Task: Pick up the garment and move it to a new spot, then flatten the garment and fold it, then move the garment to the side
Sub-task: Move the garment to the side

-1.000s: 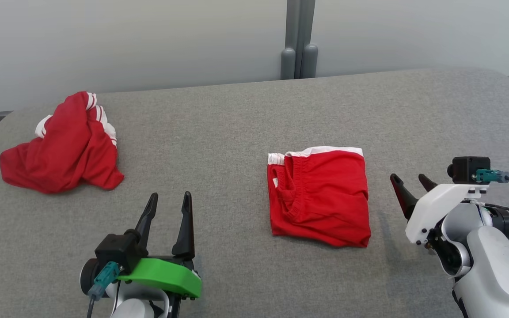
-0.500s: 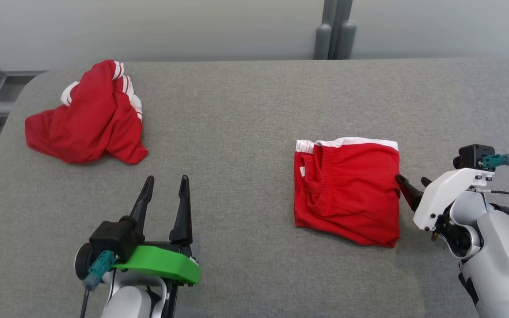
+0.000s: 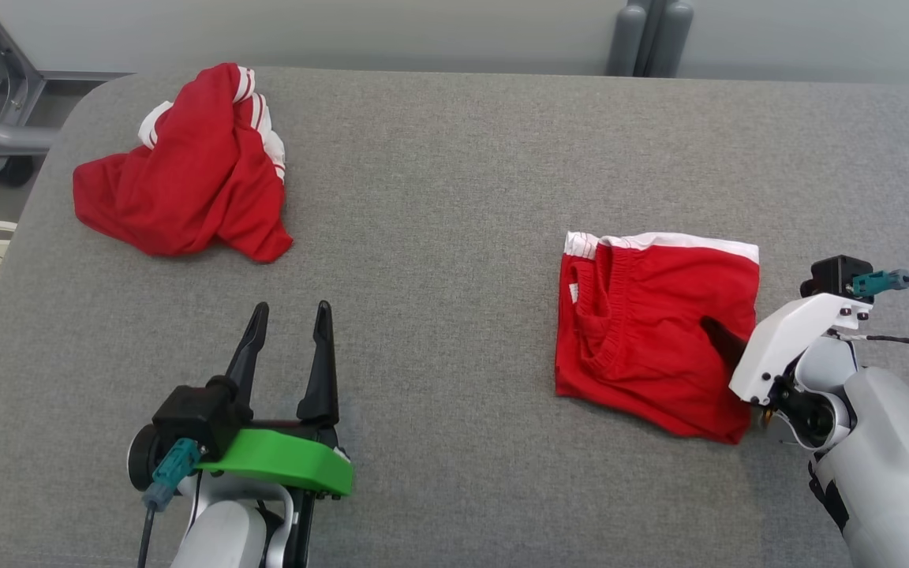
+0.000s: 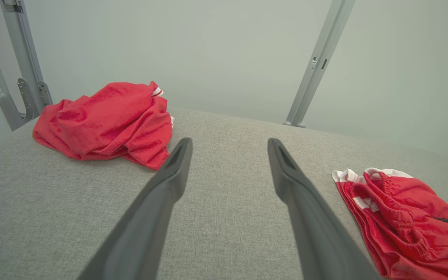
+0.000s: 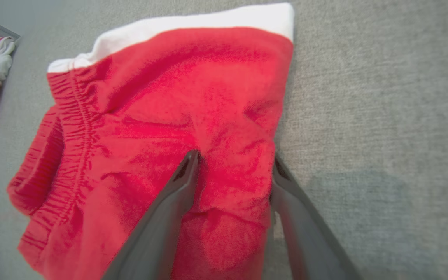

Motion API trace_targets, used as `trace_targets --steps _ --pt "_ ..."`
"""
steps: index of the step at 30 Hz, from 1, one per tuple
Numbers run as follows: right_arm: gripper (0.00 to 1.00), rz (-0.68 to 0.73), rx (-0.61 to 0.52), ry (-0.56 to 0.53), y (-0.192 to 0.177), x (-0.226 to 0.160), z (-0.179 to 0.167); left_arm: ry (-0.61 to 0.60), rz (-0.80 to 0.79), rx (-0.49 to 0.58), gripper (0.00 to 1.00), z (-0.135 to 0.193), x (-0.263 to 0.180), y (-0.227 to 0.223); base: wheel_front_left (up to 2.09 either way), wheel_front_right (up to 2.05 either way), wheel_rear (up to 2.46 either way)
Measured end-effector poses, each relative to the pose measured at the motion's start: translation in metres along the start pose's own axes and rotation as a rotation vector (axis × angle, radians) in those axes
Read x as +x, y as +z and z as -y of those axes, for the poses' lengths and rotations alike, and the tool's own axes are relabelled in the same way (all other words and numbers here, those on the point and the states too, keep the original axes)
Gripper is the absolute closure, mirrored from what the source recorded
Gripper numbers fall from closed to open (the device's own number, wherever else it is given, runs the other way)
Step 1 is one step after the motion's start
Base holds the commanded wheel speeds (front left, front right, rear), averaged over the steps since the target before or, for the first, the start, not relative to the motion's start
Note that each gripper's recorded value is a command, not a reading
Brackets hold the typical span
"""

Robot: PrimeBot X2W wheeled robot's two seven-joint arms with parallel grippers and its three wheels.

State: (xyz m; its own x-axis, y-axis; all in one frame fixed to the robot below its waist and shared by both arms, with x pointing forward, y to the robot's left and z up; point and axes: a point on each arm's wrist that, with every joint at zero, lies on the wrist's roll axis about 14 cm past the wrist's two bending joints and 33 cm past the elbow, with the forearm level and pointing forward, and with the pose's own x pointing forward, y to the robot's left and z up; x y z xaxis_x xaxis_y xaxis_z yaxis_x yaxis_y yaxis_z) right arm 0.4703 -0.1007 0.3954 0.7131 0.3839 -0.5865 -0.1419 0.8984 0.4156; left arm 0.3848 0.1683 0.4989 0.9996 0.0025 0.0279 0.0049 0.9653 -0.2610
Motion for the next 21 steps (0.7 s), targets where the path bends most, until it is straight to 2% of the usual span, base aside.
trace_targets --steps 2,3,13,21 --pt "0.82 0.001 -0.009 0.003 0.001 0.000 -0.001 0.001 0.000 0.000 0.00 0.000 0.001 0.000 0.00 0.00 0.00" --pt "1.00 0.006 -0.016 0.002 0.003 0.000 -0.001 -0.002 0.002 0.000 0.00 0.001 0.001 0.000 0.00 0.00 0.00" --pt "1.00 0.070 -0.124 -0.055 0.031 -0.011 0.023 -0.060 0.018 -0.009 0.00 0.020 0.014 0.002 0.00 0.00 0.00" --pt "1.00 0.146 -0.199 -0.152 0.066 -0.036 0.059 -0.169 0.003 -0.023 0.00 0.056 0.033 -0.007 0.00 0.00 0.00"
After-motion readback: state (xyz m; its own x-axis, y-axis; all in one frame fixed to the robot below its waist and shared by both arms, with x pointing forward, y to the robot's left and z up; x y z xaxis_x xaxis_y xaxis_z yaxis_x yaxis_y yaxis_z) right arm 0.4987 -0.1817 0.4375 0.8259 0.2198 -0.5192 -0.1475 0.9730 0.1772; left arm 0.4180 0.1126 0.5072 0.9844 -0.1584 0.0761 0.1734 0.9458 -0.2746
